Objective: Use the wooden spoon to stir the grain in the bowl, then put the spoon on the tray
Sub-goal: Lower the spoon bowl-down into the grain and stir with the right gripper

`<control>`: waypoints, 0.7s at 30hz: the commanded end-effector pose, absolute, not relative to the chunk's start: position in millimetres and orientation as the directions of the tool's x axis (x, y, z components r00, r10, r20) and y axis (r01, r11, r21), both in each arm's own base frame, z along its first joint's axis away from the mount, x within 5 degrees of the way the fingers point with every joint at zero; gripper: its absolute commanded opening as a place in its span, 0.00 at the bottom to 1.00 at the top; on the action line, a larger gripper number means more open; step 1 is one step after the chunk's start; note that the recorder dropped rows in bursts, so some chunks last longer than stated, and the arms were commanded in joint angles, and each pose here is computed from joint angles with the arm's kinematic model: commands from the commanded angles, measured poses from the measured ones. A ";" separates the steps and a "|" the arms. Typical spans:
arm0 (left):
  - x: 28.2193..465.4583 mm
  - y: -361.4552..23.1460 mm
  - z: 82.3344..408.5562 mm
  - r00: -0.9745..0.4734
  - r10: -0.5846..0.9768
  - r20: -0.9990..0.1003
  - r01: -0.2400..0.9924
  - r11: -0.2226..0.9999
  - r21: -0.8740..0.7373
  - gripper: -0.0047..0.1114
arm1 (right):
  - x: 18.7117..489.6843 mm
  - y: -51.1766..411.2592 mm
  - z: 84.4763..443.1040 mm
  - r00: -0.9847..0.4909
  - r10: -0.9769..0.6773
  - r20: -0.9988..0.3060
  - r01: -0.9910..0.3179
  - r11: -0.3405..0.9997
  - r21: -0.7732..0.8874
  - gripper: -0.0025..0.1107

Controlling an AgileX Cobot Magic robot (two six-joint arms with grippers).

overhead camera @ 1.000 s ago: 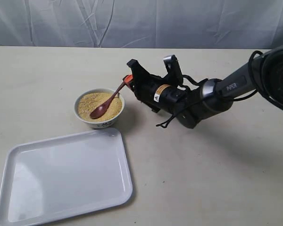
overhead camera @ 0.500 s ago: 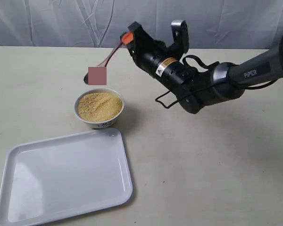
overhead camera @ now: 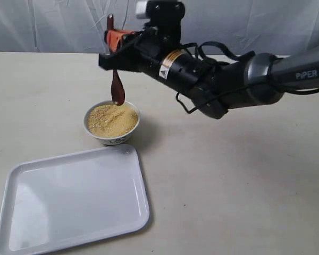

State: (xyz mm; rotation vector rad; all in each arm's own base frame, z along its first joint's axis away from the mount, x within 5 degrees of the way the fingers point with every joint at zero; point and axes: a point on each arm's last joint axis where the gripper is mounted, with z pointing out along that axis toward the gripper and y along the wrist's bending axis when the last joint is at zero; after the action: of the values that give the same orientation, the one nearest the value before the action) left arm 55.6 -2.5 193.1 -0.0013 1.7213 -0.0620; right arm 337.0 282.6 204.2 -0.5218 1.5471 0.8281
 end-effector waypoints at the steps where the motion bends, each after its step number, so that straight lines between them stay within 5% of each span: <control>1: 55.5 -2.2 192.2 -0.144 -0.035 -0.989 0.030 0.999 -0.039 0.04 | 336.8 289.6 182.6 -0.106 0.053 -0.993 -0.707 0.698 0.113 0.02; 12: 55.5 -2.1 192.2 -0.144 -0.032 -0.989 0.030 0.999 -0.037 0.04 | 331.0 302.6 139.5 -0.193 0.044 -0.980 -0.704 0.690 0.170 0.02; 21: 55.5 -2.1 192.2 -0.144 -0.032 -0.989 0.030 0.999 -0.037 0.04 | 330.1 301.7 171.1 -0.146 0.147 -0.978 -0.663 0.720 0.207 0.02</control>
State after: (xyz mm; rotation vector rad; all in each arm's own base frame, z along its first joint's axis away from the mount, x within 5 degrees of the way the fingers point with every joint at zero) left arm 55.6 -2.5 193.1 -0.0013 1.7213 -0.0620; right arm 325.6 308.5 154.5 -0.4979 1.5972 0.7614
